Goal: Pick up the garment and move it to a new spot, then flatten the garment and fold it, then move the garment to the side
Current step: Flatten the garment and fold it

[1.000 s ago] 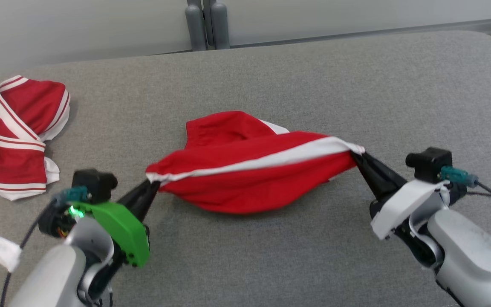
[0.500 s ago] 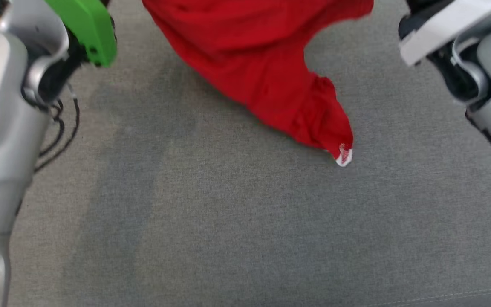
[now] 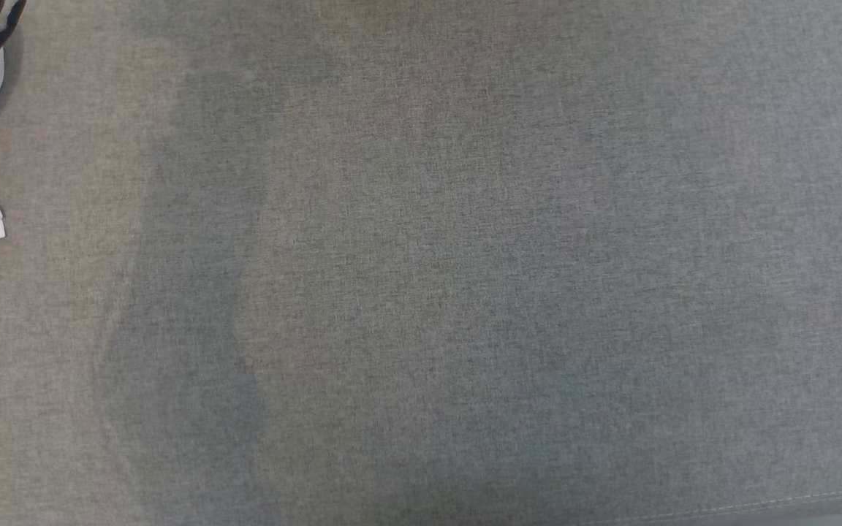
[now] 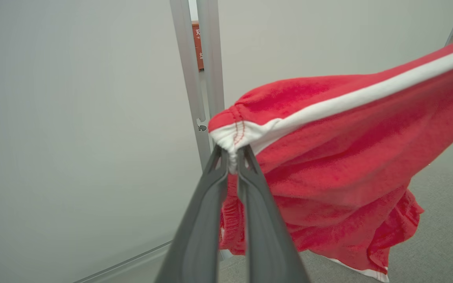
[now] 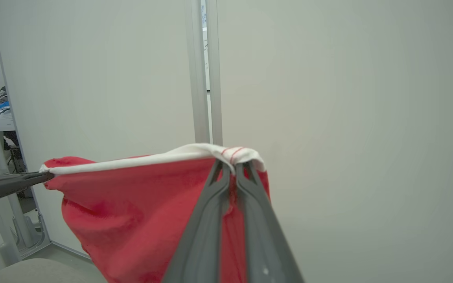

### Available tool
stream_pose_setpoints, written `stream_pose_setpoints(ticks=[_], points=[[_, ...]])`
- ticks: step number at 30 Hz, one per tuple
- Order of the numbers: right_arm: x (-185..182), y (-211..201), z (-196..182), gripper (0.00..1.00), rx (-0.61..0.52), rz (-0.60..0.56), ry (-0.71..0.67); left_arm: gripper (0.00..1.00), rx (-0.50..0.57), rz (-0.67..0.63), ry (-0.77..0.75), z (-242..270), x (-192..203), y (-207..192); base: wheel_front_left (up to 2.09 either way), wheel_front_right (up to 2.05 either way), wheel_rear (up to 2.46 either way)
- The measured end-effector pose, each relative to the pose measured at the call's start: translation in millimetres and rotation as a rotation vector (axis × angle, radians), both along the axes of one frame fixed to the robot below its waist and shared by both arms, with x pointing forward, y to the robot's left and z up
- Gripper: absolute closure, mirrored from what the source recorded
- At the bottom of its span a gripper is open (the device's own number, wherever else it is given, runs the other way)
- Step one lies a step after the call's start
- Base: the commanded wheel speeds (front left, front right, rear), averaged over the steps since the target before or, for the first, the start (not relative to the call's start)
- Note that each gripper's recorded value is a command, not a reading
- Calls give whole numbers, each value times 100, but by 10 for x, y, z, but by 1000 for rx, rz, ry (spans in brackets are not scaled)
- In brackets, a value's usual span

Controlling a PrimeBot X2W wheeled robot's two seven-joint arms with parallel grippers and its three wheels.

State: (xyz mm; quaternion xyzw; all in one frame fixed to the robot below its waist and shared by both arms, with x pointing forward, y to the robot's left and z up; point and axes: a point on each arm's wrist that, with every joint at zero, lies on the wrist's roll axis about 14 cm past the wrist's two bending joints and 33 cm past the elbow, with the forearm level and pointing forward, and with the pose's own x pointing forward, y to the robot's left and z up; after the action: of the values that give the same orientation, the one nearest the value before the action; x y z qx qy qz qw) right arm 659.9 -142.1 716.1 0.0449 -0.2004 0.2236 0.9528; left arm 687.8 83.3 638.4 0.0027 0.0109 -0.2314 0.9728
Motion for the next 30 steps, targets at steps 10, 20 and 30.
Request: stream_pose_setpoints(ticks=[10,20,30], points=[[-372,223,-568,100,-157,80,143,100,59,-40,191,-701,-468,4,0,0,0],[-1432,109,-1634,100,-304,179,538,100,106,-143,569,-1588,-1670,142,0,0,0],[-2624,-176,-2047,100,-436,237,862,100,108,-264,813,-1767,-2816,134,0,0,0]])
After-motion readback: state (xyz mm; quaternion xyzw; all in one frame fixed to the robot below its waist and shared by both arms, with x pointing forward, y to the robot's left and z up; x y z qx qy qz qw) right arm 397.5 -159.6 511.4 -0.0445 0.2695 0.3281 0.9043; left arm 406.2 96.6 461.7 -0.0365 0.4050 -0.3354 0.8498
